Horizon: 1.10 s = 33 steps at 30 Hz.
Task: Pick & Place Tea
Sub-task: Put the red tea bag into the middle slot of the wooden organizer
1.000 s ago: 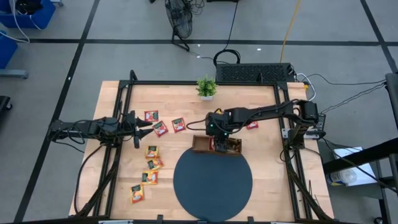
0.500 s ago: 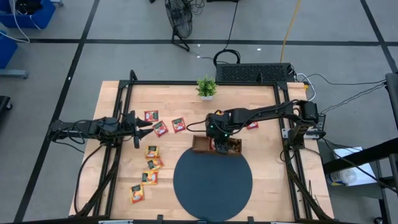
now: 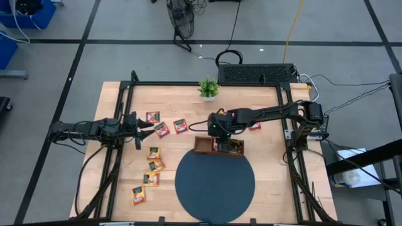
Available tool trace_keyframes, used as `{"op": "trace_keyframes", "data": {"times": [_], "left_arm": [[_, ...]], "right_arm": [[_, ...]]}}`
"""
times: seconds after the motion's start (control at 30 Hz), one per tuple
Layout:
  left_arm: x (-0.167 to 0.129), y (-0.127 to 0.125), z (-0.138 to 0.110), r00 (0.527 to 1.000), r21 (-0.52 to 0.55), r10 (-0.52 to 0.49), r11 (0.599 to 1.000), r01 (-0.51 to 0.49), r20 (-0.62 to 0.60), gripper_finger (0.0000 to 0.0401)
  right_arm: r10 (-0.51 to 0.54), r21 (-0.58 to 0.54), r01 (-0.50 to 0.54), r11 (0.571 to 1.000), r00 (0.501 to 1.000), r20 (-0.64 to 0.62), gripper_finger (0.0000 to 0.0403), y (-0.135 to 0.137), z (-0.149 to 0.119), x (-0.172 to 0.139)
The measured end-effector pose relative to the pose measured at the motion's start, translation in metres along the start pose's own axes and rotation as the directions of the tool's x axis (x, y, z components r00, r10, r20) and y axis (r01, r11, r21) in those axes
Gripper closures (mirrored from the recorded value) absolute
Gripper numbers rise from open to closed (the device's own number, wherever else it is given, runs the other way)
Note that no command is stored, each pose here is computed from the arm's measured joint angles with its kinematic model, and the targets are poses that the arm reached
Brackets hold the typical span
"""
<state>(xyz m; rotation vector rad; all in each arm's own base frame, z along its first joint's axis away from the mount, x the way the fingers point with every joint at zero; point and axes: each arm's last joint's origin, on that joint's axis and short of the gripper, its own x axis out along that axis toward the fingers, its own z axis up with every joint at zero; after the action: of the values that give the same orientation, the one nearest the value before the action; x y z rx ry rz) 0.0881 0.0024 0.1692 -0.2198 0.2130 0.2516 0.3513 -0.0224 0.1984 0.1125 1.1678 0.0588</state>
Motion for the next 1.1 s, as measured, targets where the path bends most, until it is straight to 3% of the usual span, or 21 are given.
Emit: {"op": "trace_keyframes", "data": {"times": [0.33,1.1], "left_arm": [[0.000,0.000,0.000,1.000,0.000,0.000,1.000,0.000,0.001,0.0240],[0.000,0.000,0.000,1.000,0.000,0.000,1.000,0.000,0.000,0.0240]], "right_arm": [[0.052,0.000,-0.052,0.999,0.999,-0.004,0.0269,0.001,-0.002,0.004],[0.052,-0.007,-0.052,0.999,0.998,0.023,0.0265,0.001,-0.008,0.014]]}}
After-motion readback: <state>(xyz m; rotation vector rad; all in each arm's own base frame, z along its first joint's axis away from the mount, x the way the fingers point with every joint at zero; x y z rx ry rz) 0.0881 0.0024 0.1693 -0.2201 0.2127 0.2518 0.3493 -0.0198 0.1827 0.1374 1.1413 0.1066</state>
